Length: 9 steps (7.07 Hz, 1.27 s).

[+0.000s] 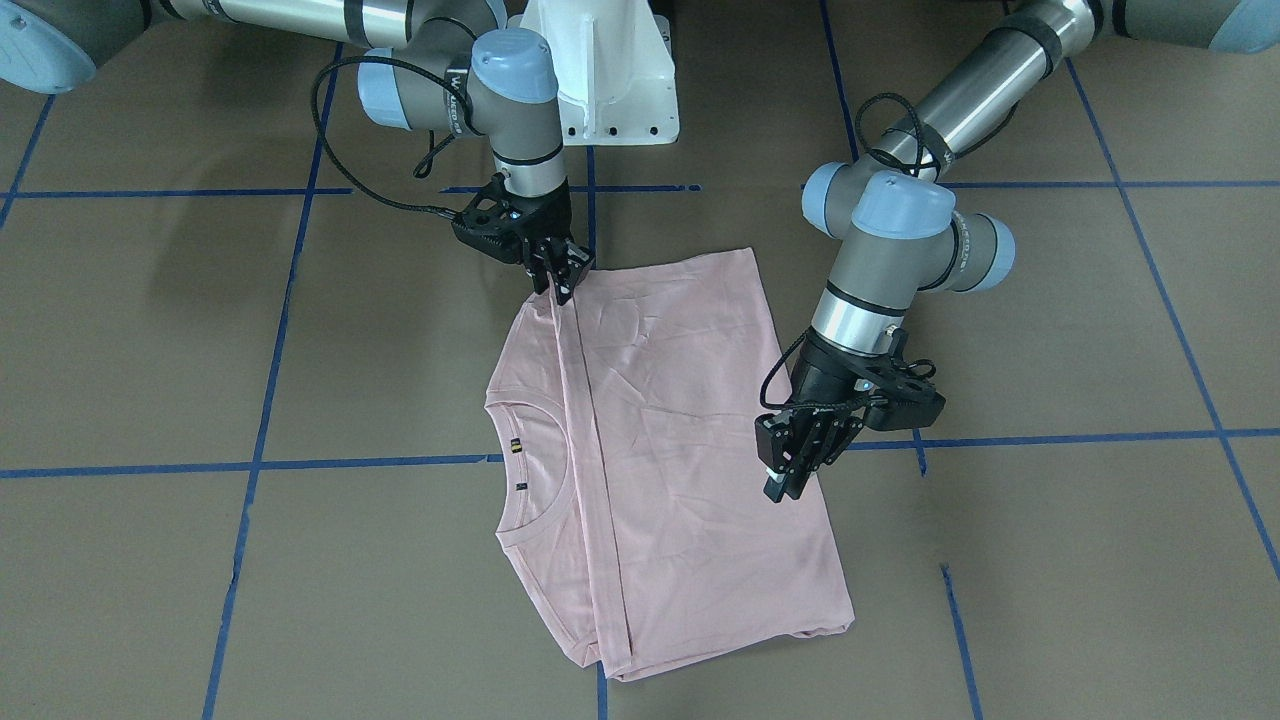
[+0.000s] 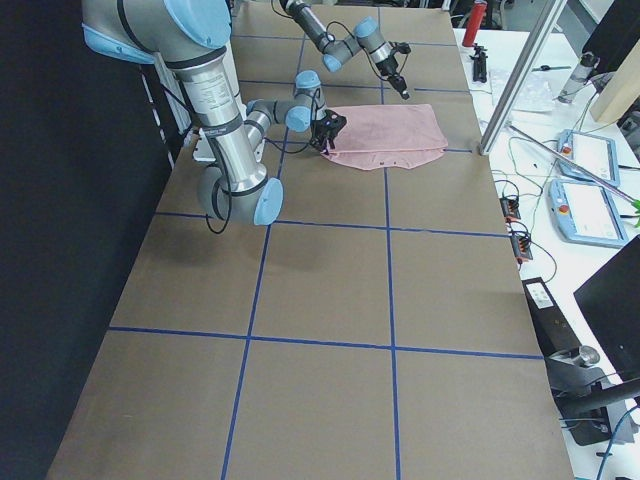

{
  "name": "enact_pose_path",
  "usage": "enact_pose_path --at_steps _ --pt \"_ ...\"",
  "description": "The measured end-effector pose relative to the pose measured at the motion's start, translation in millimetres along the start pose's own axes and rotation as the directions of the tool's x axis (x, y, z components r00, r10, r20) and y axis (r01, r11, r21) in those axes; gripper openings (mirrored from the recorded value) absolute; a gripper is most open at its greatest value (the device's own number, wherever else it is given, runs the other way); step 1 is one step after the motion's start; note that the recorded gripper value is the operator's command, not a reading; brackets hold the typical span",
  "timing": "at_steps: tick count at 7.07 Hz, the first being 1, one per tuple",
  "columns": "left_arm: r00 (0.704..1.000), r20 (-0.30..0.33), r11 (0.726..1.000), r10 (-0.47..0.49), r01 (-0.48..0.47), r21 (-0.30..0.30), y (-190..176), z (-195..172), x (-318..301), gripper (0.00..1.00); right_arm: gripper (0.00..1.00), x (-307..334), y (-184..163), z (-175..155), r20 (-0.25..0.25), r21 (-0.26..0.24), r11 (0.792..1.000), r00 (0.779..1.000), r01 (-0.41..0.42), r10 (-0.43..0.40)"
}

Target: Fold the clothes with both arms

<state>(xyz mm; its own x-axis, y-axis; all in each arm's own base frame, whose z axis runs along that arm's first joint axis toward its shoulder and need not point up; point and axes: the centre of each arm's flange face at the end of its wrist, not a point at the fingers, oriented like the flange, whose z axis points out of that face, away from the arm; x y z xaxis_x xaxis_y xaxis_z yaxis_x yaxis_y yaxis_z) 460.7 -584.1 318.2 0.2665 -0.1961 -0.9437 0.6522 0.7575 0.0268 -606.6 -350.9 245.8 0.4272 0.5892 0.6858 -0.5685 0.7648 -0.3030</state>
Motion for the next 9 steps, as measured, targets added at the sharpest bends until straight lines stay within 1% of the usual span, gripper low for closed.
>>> enact_pose_path --at_steps 3,4,5,7,8,9 --pt "0.999 0.005 0.999 -0.041 0.041 -0.008 6.1 1.9 -2.2 0.33 0.63 0.4 -1.4 4.1 -0.009 0.008 1.0 1.0 -0.001 0.001" --pt "0.999 0.005 0.999 -0.045 0.045 -0.008 6.5 2.0 -2.3 0.33 0.57 0.3 -1.9 4.9 -0.011 0.01 1.0 1.0 -0.002 0.002" --pt "0.999 0.005 0.999 -0.047 0.047 -0.009 6.8 2.0 -2.4 0.33 0.43 0.5 -2.1 5.8 -0.013 0.011 1.0 1.0 -0.002 0.002" --pt "0.999 0.003 0.999 -0.048 0.048 -0.009 6.9 0.9 -1.1 0.33 0.2 0.9 -2.5 7.3 -0.014 0.012 1.0 1.0 -0.005 0.005" --pt "0.999 0.0 0.999 -0.049 0.049 -0.01 6.9 -0.5 0.3 0.33 0.0 1.4 -2.5 8.1 -0.015 0.012 1.0 1.0 -0.007 0.007" --pt "0.999 -0.001 0.999 -0.049 0.049 -0.01 7.0 -1.3 1.0 0.33 0.0 1.2 -2.1 8.6 -0.015 0.01 1.0 1.0 -0.008 0.009"
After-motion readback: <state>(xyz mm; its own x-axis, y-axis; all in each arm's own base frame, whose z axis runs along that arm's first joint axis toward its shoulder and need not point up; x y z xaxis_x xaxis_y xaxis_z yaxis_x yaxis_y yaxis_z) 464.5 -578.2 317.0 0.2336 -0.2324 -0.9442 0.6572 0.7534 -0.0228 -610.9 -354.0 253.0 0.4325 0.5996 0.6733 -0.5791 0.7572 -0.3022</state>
